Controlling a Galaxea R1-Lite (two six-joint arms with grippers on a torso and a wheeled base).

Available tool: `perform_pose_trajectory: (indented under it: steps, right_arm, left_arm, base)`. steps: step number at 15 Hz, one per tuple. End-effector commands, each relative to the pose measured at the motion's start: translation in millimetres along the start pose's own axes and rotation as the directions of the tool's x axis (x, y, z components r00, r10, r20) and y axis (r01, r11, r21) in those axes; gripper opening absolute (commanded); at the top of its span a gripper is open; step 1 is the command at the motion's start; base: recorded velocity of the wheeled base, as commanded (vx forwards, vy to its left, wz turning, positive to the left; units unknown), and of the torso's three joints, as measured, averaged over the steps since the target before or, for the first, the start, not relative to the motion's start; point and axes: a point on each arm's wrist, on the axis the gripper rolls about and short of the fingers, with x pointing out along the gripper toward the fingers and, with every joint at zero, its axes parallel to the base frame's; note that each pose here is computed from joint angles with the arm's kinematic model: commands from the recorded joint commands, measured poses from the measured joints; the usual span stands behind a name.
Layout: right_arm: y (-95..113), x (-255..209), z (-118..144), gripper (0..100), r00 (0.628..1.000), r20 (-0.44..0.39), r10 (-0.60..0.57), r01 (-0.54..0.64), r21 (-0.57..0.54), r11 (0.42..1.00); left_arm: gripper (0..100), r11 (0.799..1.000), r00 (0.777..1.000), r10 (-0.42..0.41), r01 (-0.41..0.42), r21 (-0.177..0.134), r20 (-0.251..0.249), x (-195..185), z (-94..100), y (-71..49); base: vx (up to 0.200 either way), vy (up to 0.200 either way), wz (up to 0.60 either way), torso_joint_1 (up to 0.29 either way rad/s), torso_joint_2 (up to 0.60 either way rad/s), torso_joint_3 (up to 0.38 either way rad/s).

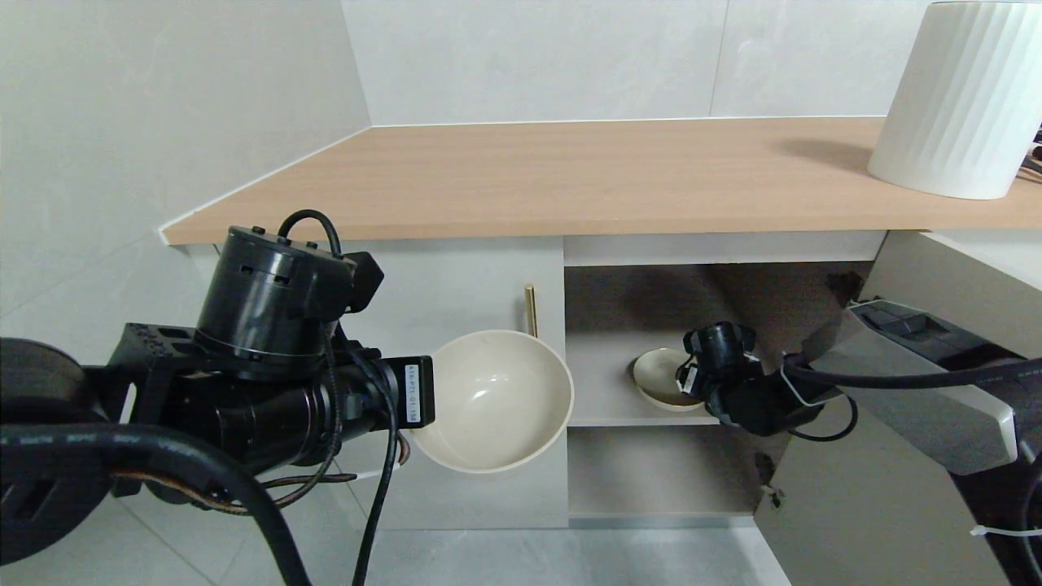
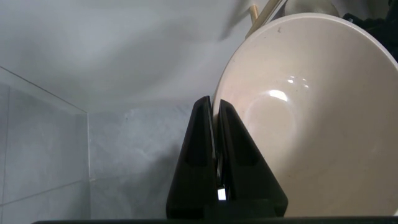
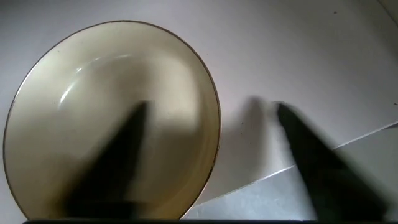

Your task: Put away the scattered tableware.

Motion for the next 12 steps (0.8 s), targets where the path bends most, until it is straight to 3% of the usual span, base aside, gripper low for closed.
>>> perform_pose_trajectory:
  steps: [1,6,7,9,12]
  right_arm:
    - [1.2,-2.1,3.8,100,1.0,0.016,0.007,-0.007,0.01,1.0]
    - [0.7,-23.8,18.5,100,0.999,0.048,0.002,-0.002,0.018,1.0]
    - [5.5,-68.8,33.8,100,0.996,0.048,0.07,-0.071,0.002,0.997]
    - [12.1,-121.5,40.6,100,0.985,0.006,0.172,-0.171,-0.054,0.984]
    - [13.6,-195.0,46.7,100,0.95,-0.11,0.291,-0.304,-0.13,0.944]
  left_arm:
    - [0,1.0,1.0,0.0,0.0,-0.001,0.001,-0.1,-0.1,0.0]
    - [0,1.0,1.0,0.003,-0.003,0.003,-0.005,1.3,-0.8,-0.1]
    - [0,1.0,1.0,0.008,-0.008,0.026,-0.016,5.5,-3.0,-0.9]
    - [0,0.998,0.999,0.02,-0.018,0.063,-0.044,13.4,-9.4,-1.2]
    - [0,0.997,0.999,0.001,0.003,0.082,-0.044,24.8,-19.7,-11.0]
  base:
    - [0.0,0.0,0.0,0.0,0.0,0.0]
    - [0.0,0.0,0.0,0.0,0.0,0.0]
    - [0.0,0.0,0.0,0.0,0.0,0.0]
    - [0.0,0.0,0.0,0.0,0.0,0.0]
    - [0.0,0.0,0.0,0.0,0.0,0.0]
